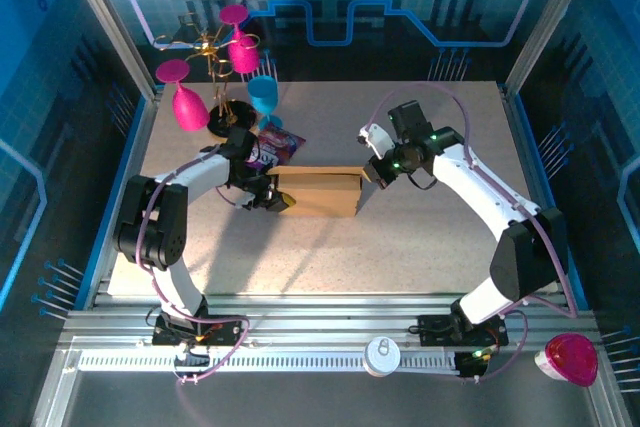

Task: Fold the paper box

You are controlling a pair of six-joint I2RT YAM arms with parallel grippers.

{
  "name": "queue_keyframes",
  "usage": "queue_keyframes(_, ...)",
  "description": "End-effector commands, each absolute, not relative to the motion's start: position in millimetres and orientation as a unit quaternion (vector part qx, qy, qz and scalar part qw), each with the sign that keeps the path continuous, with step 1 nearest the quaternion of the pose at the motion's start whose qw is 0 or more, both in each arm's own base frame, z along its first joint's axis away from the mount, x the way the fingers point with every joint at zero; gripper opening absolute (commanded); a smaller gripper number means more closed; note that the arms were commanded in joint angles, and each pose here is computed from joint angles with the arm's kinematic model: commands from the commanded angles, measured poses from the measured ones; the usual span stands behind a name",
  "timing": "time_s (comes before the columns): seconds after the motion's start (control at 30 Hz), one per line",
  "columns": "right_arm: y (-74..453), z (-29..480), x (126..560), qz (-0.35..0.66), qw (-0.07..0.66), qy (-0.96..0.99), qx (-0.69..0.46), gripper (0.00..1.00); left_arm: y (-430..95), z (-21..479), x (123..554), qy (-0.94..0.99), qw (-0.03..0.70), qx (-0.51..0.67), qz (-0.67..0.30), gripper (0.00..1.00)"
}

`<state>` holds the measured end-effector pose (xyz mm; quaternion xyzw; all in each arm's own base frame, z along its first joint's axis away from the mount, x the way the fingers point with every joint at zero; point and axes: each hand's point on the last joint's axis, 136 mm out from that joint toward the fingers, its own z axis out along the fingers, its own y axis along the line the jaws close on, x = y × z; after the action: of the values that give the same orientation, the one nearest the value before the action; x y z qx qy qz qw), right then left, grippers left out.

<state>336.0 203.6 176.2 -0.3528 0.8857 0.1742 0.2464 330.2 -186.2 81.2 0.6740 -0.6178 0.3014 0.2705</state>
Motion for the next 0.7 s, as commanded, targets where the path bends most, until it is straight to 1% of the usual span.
queue_keyframes(0.0,207,174,333,0.167,0.227,0.895,-0.345,0.0,-169,54,320,-0.615,0.254,0.707,0.238,0.14)
queue_keyframes(0.17,208,174,331,0.154,0.208,0.919,-0.299,0.0,-171,51,321,-0.613,0.257,0.706,0.243,0.14)
queue_keyframes(0.3,212,171,325,0.164,0.192,0.936,-0.246,0.0,-171,50,322,-0.611,0.257,0.708,0.244,0.14)
queue_keyframes(0.4,214,172,323,0.172,0.195,0.942,-0.21,0.0,-171,50,323,-0.609,0.257,0.709,0.246,0.13)
queue_keyframes(0.67,214,167,325,0.168,0.195,0.952,-0.164,0.0,-172,49,323,-0.605,0.257,0.711,0.249,0.13)
